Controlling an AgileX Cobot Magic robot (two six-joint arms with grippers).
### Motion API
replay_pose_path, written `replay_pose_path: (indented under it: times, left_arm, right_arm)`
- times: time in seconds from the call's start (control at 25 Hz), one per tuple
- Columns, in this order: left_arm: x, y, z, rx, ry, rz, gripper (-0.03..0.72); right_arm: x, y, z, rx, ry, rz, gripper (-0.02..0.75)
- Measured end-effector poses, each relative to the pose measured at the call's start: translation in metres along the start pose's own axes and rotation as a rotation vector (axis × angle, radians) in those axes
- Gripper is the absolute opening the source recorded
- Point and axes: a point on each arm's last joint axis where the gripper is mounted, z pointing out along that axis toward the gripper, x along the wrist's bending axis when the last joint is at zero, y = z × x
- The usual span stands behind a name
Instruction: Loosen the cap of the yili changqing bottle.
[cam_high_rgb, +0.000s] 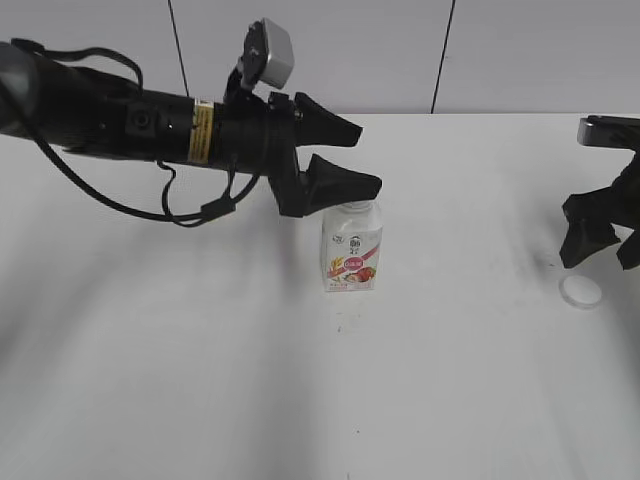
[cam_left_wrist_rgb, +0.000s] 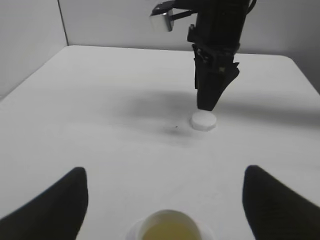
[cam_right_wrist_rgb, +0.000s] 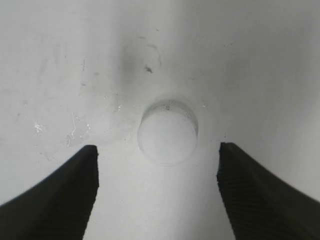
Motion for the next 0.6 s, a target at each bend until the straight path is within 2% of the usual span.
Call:
replay_pose_path:
  times: [0.08, 0.2, 0.44, 0.6]
  left_arm:
    - [0.003, 0.011, -0.009, 0.071, 0.066, 0.018, 0.575]
    - [0.010, 0.032, -0.026, 0.169, 0.226, 0.037, 0.575]
    - [0.026, 0.070, -0.069, 0.264, 0.638, 0.063, 0.575]
    - [0.044, 0.071, -0.098, 0.357, 0.988, 0.034, 0.575]
  right_arm:
    - [0.000, 0.001, -0.001, 0.003, 0.002, -0.001, 0.581]
    - [0.001, 0.001, -0.003, 0.013, 0.006, -0.002, 0.581]
    - [0.002, -0.003, -0.004, 0.062, 0.020, -0.003, 0.581]
    - [0.003, -0.007, -0.004, 0.098, 0.031, -0.003, 0.581]
